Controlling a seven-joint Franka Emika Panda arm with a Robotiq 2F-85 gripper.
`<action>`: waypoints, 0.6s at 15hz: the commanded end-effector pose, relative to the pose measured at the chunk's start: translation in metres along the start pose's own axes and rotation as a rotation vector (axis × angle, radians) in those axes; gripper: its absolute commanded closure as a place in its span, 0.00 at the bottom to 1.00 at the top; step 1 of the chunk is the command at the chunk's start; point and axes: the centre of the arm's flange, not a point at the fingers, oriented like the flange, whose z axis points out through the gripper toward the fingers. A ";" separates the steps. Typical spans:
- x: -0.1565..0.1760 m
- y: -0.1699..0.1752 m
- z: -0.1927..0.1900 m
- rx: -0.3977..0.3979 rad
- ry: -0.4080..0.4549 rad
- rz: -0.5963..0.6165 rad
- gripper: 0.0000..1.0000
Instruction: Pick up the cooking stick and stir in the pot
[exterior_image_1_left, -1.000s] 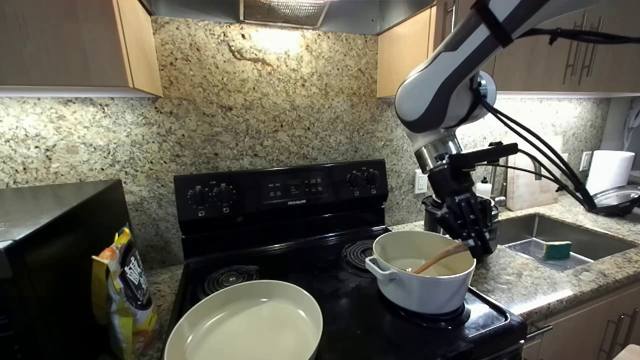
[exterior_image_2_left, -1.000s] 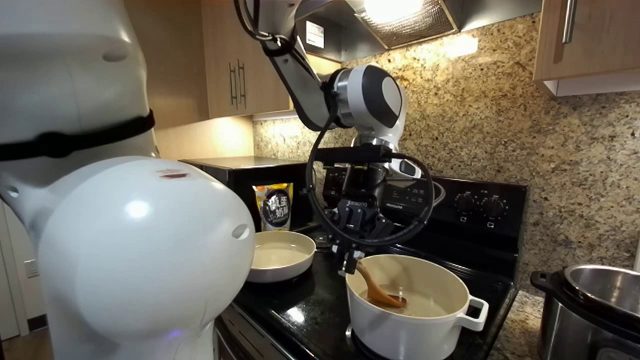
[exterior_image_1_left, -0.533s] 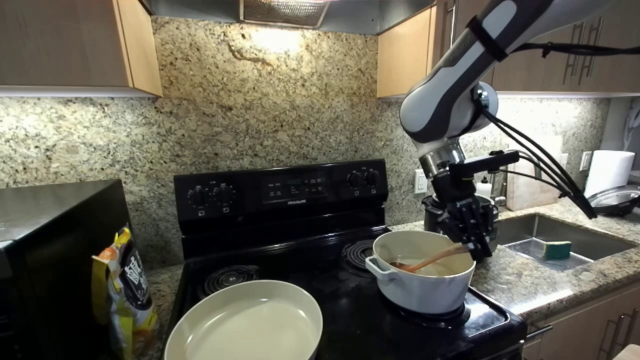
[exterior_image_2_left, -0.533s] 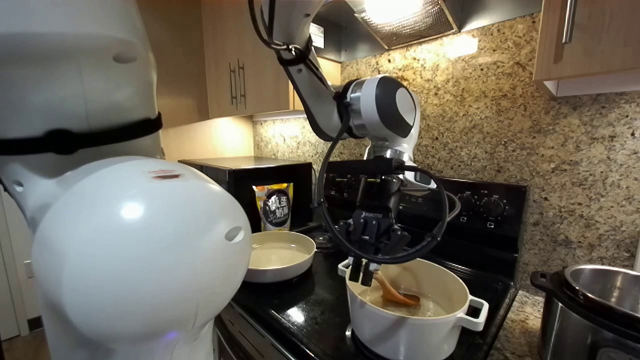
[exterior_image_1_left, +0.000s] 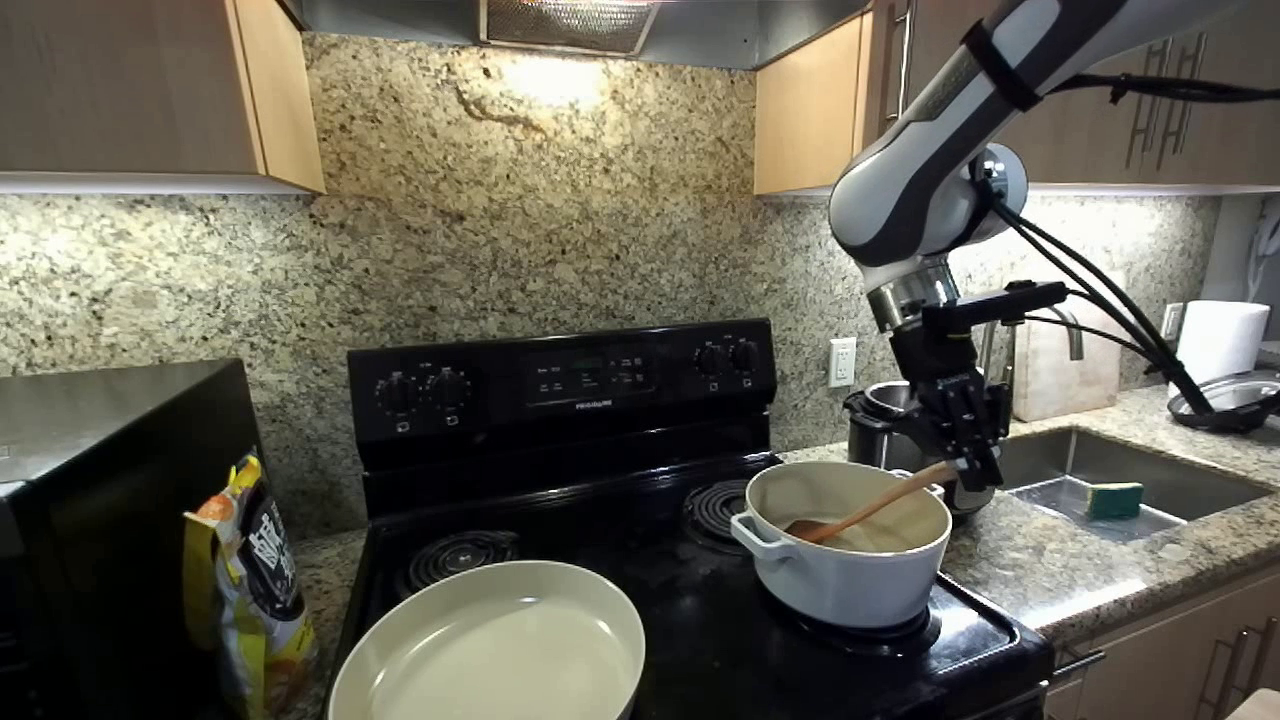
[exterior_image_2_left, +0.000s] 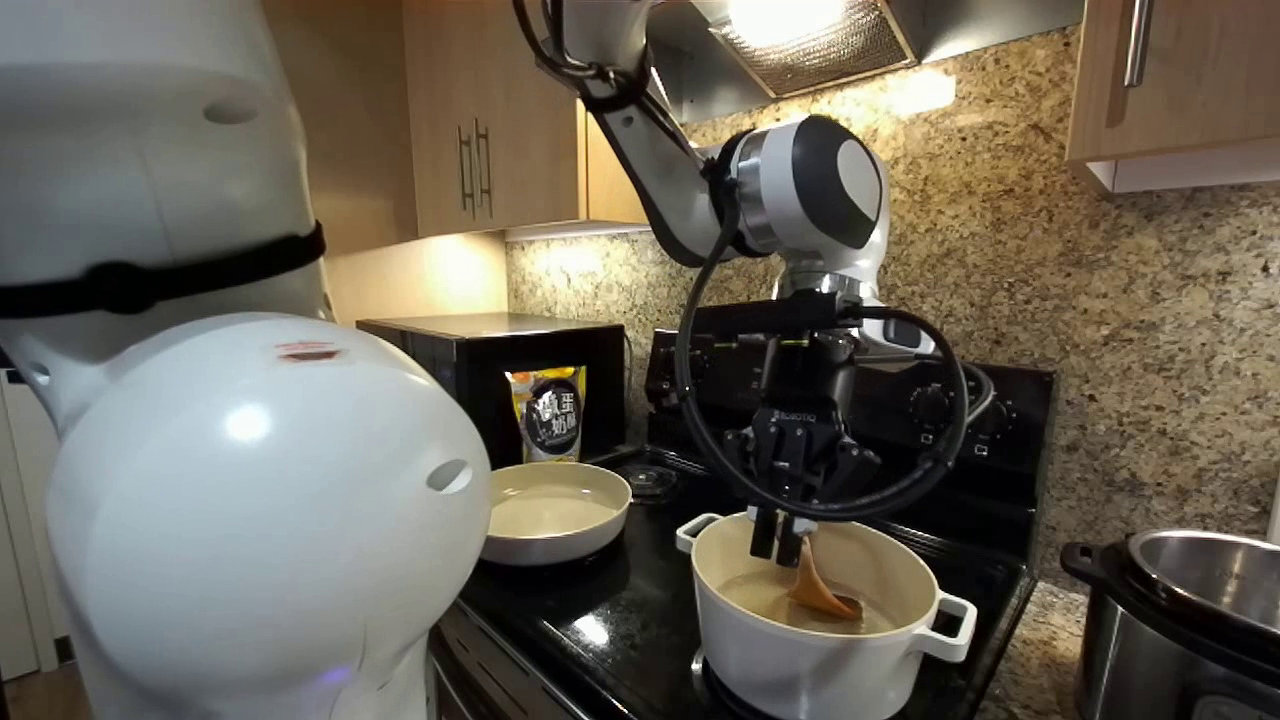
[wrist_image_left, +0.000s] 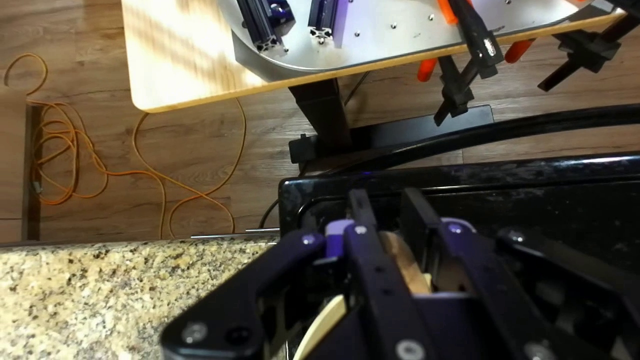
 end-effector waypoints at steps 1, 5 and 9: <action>-0.011 0.000 -0.003 -0.024 0.023 0.018 0.93; -0.032 -0.020 -0.004 -0.044 0.005 -0.062 0.93; -0.059 -0.040 -0.006 -0.084 -0.031 -0.135 0.93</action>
